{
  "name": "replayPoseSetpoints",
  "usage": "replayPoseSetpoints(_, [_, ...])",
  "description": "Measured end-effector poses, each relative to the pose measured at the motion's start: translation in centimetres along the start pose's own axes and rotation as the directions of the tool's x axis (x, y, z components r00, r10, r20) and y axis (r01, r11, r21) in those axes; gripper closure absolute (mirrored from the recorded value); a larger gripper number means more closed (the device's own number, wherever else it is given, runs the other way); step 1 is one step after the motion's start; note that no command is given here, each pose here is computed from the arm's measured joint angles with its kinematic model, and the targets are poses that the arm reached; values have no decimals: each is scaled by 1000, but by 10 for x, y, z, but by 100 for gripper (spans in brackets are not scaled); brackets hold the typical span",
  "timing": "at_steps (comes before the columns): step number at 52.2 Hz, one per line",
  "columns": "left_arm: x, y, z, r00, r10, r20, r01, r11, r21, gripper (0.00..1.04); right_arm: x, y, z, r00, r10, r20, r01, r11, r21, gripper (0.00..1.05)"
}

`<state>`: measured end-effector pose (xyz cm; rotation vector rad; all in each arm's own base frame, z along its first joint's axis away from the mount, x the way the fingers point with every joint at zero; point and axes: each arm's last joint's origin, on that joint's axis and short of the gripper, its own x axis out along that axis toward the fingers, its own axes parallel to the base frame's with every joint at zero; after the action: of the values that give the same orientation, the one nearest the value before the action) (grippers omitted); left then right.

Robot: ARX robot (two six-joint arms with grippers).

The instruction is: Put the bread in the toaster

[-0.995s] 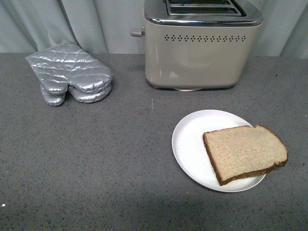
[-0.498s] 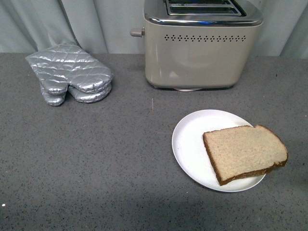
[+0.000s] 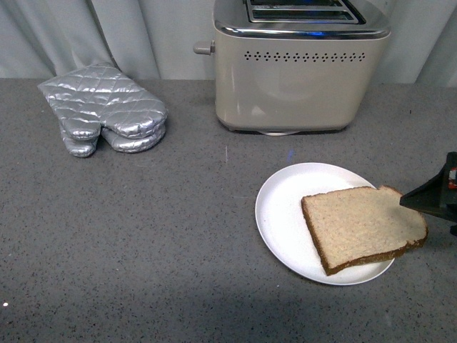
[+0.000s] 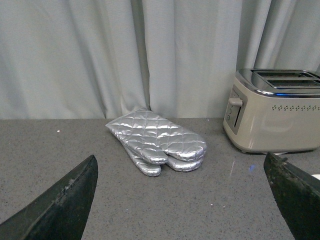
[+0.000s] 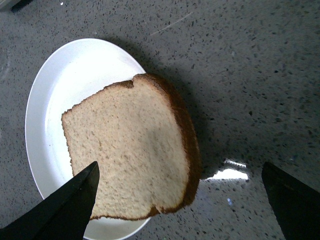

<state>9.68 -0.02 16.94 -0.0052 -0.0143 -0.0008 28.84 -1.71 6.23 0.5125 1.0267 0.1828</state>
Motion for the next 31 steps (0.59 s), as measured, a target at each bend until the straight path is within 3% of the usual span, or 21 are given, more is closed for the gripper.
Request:
replayPoseSetpoints(8, [0, 0, 0, 1000, 0, 0, 0, 1000, 0, 7, 12, 3, 3, 1000, -9, -23, 10, 1000, 16, 13])
replayPoseSetpoints(23, [0, 0, 0, 1000, 0, 0, 0, 1000, 0, 7, 20, 3, 7, 996, -50, -78, 54, 997, 51, 75])
replayPoseSetpoints(31, [0, 0, 0, 1000, 0, 0, 0, 1000, 0, 7, 20, 3, 7, 995, -53, -88, 59, 996, 70, 96])
